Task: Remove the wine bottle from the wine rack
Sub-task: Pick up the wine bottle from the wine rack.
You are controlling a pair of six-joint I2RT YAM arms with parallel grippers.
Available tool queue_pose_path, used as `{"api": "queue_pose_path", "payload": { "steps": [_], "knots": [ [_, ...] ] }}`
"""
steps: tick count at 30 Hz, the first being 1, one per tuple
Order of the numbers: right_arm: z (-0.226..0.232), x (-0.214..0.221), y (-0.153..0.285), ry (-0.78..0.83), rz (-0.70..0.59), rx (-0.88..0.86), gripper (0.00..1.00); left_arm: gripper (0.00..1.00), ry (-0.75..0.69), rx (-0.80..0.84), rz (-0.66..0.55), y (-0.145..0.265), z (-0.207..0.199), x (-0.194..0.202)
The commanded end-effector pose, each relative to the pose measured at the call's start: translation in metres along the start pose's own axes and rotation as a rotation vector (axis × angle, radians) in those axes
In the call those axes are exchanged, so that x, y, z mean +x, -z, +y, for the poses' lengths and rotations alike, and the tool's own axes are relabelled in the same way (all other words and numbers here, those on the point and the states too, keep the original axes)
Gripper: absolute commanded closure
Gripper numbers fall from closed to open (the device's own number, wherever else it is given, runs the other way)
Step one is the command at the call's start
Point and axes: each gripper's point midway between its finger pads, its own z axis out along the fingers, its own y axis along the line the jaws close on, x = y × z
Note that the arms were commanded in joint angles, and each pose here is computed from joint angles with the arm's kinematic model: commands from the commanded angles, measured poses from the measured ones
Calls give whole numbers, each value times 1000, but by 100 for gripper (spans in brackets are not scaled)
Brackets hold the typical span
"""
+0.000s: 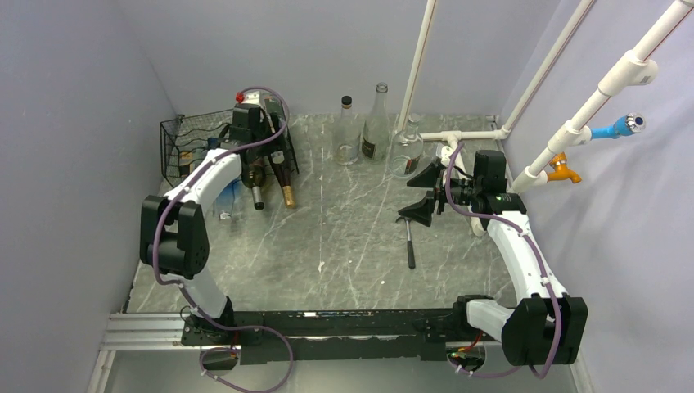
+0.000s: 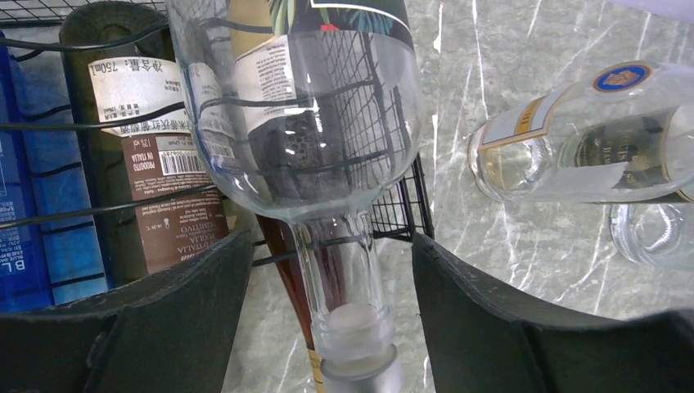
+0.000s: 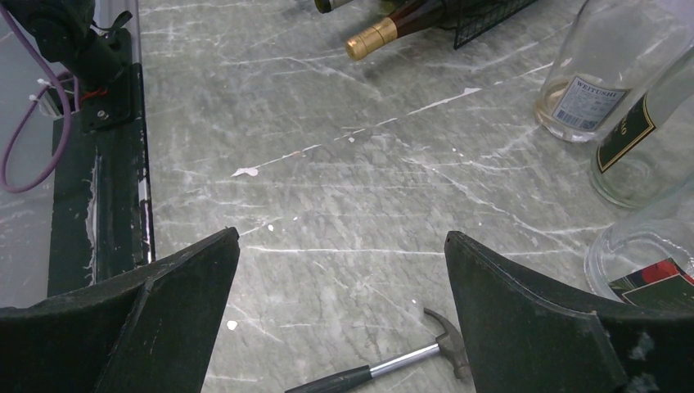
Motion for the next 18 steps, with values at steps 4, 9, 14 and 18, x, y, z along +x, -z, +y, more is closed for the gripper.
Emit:
{"api": "queue_pose_path", "payload": {
  "steps": [4,9,14,18],
  "knots": [
    [2,-10,2,64,-30,-10,1,31,17,-17,-92,-10,-3,-33],
    [1,-9,1,63,-27,-8,1,34,21,-32,-74,-19,-1,-29],
    [1,-9,1,62,-27,-9,1,38,28,-41,-56,-27,0,-24],
    [1,-9,1,63,-27,-8,1,39,28,-57,-49,-31,0,-20]
  ]
}}
